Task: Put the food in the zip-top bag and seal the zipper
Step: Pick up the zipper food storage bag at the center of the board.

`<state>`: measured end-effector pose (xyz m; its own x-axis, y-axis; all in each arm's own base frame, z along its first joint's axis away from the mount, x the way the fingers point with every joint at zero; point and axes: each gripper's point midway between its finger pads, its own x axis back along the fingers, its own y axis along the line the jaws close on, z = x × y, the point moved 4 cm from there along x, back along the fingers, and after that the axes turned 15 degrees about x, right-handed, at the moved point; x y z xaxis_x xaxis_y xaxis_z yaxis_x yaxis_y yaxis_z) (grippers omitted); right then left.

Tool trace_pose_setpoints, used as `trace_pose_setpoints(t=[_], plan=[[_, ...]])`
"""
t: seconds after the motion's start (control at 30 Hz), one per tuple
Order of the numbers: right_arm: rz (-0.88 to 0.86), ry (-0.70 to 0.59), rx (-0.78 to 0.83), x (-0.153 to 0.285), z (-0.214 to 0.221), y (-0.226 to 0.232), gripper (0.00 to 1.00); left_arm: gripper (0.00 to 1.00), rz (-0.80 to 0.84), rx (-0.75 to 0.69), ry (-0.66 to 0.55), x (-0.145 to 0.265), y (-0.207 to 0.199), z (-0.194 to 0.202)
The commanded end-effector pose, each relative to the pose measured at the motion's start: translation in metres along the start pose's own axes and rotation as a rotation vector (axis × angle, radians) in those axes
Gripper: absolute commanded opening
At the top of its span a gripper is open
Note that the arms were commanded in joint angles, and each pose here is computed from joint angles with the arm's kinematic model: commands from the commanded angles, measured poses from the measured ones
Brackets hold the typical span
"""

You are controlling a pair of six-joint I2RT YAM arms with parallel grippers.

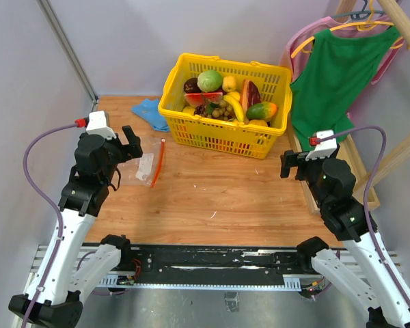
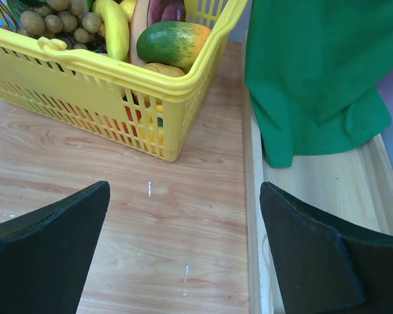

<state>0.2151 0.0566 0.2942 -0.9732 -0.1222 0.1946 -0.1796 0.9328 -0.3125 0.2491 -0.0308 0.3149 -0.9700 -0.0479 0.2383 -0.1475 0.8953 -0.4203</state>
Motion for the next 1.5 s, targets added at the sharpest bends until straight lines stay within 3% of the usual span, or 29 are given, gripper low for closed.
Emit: trace_pose_setpoints(t=[0.0,0.37,0.63,0.93,1.47], plan=[[-0.001,-0.041,-0.020,0.002,-0.005,0.001,0.98,0.99,0.034,-0.007,-0.014,0.001,-0.007,-0.006],[0.004,-0.054,-0.035,0.007,0.000,0.001,0.98,0.99,0.027,-0.064,0.075,-0.012,-0.011,0.002],[0.028,-0.043,-0.032,0.008,0.006,-0.001,0.98,0.99,-0.114,-0.157,0.244,-0.043,0.003,0.028],[0.020,-0.041,-0.023,0.006,0.019,0.004,0.98,0.98,-0.242,-0.259,0.347,-0.071,0.008,0.061],[0.031,-0.039,-0.015,-0.002,0.038,0.009,0.98,0.92,-0.516,-0.638,0.320,-0.092,0.003,0.152]])
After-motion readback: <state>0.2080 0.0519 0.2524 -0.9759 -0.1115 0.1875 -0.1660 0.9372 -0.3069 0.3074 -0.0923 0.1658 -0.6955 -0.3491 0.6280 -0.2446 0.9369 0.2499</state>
